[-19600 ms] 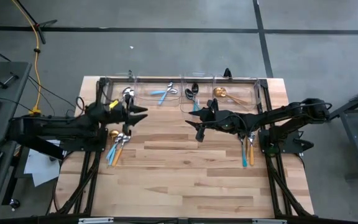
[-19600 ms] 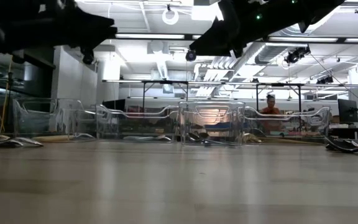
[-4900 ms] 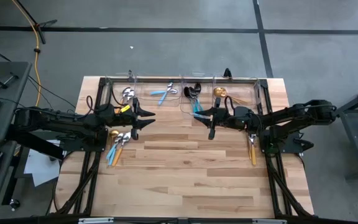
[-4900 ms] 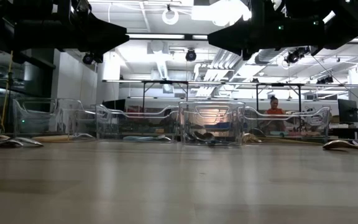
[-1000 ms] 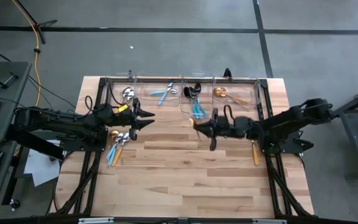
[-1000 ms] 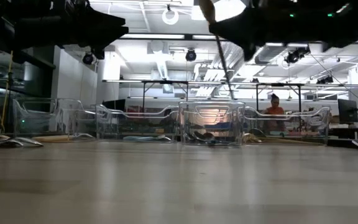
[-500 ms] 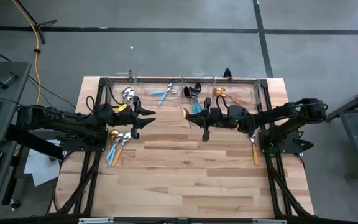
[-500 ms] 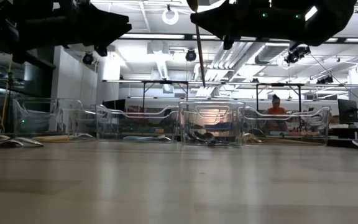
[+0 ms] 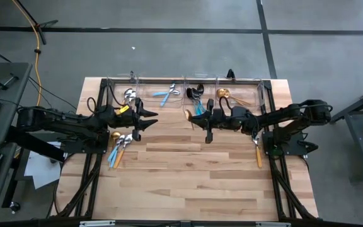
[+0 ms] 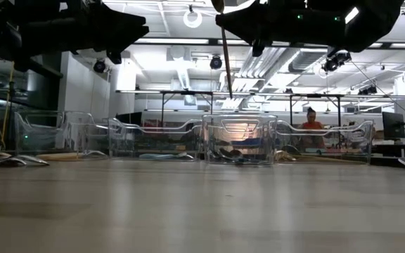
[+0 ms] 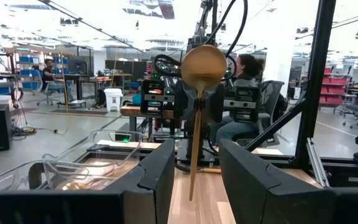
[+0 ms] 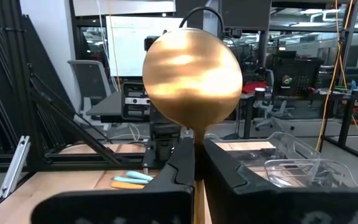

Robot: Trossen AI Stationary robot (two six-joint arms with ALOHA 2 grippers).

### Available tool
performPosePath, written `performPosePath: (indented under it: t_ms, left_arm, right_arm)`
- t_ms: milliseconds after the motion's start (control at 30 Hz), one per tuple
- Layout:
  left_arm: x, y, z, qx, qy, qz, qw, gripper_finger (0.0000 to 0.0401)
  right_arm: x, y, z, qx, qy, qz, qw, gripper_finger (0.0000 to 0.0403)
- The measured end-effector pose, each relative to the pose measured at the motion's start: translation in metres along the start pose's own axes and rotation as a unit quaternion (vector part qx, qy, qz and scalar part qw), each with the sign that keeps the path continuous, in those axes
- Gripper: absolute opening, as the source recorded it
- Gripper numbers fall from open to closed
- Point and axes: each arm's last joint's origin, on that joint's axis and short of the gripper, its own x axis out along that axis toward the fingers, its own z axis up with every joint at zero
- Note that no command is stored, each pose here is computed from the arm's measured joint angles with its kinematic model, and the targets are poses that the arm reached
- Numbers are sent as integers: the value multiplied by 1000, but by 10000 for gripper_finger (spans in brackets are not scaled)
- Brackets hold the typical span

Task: Sort silverware by color (type)
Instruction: Put the gold spoon into the right transparent bin

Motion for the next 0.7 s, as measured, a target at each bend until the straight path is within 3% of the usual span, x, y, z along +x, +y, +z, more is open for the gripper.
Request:
performPosePath:
  t_ms: [700]
  left_arm:
    - [0,0,0,0,1,0,1000,117]
  right_arm:
    - [0,0,0,1,3,0,1000,0]
